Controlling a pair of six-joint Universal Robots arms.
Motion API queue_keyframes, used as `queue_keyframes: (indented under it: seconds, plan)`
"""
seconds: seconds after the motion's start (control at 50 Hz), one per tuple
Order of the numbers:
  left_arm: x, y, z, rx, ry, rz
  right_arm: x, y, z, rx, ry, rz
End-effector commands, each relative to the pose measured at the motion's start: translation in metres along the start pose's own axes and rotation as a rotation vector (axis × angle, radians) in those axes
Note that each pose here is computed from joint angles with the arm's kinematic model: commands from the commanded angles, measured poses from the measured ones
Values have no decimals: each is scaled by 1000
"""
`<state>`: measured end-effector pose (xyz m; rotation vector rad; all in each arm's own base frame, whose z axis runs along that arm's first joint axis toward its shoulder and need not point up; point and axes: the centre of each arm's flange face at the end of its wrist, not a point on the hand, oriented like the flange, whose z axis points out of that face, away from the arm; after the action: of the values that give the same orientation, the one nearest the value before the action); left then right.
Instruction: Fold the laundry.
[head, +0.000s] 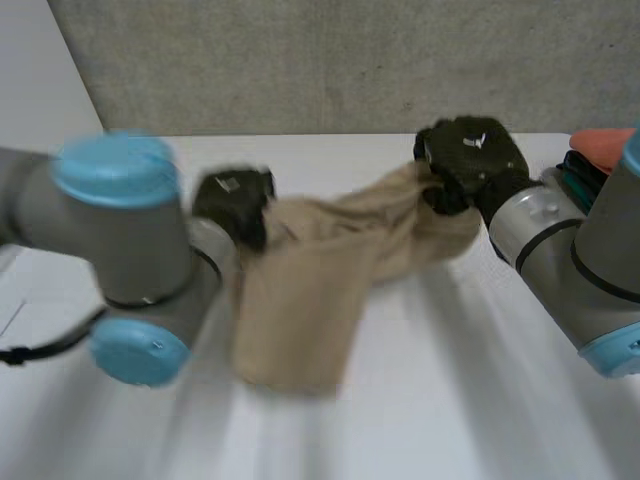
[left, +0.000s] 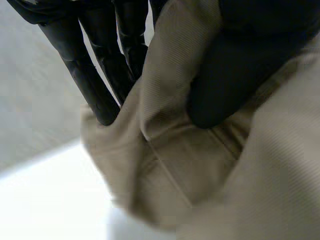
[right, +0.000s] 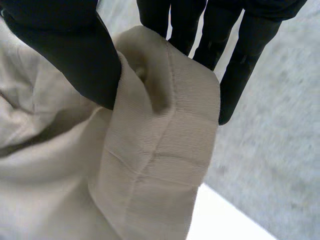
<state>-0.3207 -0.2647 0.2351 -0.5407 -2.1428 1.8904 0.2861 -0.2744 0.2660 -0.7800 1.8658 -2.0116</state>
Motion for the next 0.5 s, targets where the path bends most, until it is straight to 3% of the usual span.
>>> queue_keyframes:
  seconds: [0.02, 0.12, 0.2, 0.36, 0.5]
  plan:
    - [-15, -76, -15, 287, 11, 63, -1, -26, 7, 163, -5, 116]
    - [9, -57, -18, 241, 108, 121, -23, 0, 3, 8, -94, 124]
    - [26, -14, -17, 112, 149, 186, -26, 30, -4, -171, -113, 113]
    - [47, 71, -38, -195, 191, 303, -7, 87, -12, -452, -97, -52]
    - [40, 54, -61, -187, 122, 390, 25, 82, -8, -437, 3, -129]
